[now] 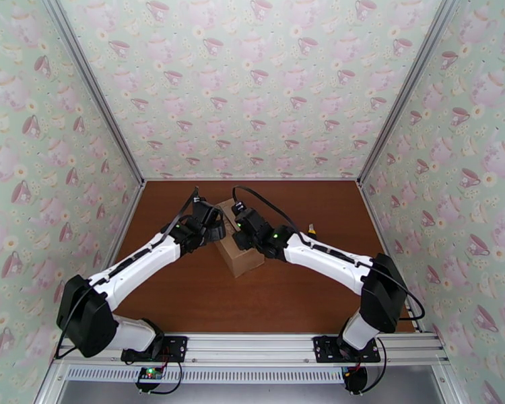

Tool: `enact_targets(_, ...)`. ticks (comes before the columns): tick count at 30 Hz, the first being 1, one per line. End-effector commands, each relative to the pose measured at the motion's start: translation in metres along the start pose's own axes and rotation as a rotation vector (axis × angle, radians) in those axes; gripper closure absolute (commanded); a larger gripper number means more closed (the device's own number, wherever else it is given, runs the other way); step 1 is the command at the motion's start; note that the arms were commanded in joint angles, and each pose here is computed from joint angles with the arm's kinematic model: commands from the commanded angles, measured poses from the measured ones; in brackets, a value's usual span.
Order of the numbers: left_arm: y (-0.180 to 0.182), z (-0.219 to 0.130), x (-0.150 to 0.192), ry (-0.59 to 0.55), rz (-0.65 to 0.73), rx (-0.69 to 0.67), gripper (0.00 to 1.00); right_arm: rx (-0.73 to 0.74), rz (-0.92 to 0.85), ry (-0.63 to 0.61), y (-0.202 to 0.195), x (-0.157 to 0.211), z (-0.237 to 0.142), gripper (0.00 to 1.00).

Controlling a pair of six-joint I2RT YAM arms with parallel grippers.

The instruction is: Unpack the express box

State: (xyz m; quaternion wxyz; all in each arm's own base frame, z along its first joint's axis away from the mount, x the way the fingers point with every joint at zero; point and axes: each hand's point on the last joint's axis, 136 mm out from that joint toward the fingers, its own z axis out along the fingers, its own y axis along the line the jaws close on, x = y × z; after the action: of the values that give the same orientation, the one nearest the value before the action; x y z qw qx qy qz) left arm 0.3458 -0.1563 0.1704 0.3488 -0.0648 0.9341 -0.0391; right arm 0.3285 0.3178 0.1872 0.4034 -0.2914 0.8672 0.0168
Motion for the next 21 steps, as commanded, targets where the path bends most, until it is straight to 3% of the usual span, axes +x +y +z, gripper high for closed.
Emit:
enact_targets(1, 0.021, 0.009, 0.036, 0.115, 0.045, -0.069, 0.2, 0.06, 0.03, -0.038, -0.019, -0.016, -0.017, 0.28)
enact_targets(21, 0.036, 0.006, 0.041, 0.117, 0.012, -0.073, 0.21, 0.084, 0.127, -0.082, -0.044, -0.034, -0.042, 0.3)
